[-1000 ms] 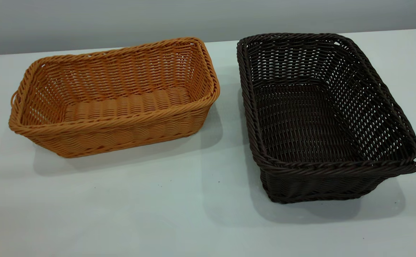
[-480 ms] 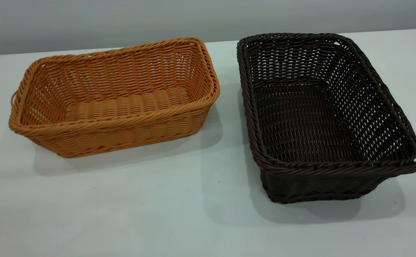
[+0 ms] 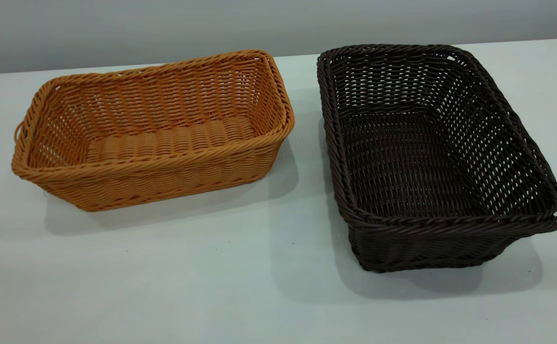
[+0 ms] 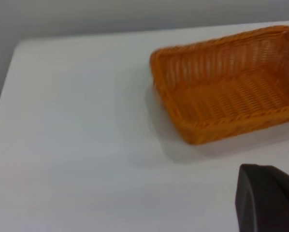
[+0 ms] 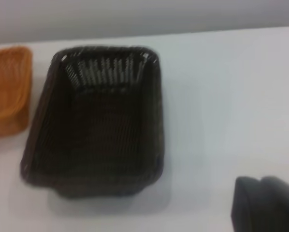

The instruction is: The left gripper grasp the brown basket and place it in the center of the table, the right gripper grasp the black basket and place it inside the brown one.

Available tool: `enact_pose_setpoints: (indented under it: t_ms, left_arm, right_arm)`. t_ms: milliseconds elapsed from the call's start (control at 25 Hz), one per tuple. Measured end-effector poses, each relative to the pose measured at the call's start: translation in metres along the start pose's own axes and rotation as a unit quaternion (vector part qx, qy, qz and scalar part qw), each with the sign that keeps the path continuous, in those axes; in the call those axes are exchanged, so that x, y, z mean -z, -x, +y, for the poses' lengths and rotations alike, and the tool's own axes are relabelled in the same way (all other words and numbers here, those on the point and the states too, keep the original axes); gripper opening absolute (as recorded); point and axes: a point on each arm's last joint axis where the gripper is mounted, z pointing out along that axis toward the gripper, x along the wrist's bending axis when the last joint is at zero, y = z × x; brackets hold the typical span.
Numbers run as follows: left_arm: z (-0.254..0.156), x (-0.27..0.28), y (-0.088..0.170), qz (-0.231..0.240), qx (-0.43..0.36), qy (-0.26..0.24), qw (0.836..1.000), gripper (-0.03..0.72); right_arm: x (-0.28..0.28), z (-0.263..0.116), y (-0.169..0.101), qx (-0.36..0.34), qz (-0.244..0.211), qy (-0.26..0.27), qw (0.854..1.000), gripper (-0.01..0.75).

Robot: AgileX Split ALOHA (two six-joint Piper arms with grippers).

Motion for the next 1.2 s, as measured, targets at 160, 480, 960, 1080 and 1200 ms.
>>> enact_pose_setpoints:
  t_ms: [160, 480, 960, 1080, 1200]
  left_arm:
    - [0.031, 0.009, 0.000, -0.040, -0.072, 0.030, 0.996, 0.087]
    - [0.078, -0.034, -0.007, -0.073, -0.196, 0.005, 0.978, 0.368]
    - [0.085, -0.155, 0.006, -0.133, -0.290, -0.149, 0.936, 0.429]
    - [0.085, -0.177, 0.011, -0.140, -0.313, -0.147, 0.928, 0.429]
    - [0.084, -0.192, 0.021, -0.157, -0.332, -0.143, 0.919, 0.429]
  right_arm:
    - [0.007, 0.018, -0.002, -0.002, 0.007, -0.019, 1.000, 0.197]
    - [-0.018, 0.057, -0.002, -0.035, 0.048, -0.064, 0.996, 0.394]
    - [-0.073, 0.094, -0.010, -0.189, 0.167, -0.088, 0.964, 0.402]
    - [-0.079, 0.099, -0.013, -0.223, 0.195, -0.095, 0.951, 0.402]
    - [-0.082, 0.101, -0.014, -0.241, 0.205, -0.099, 0.943, 0.402]
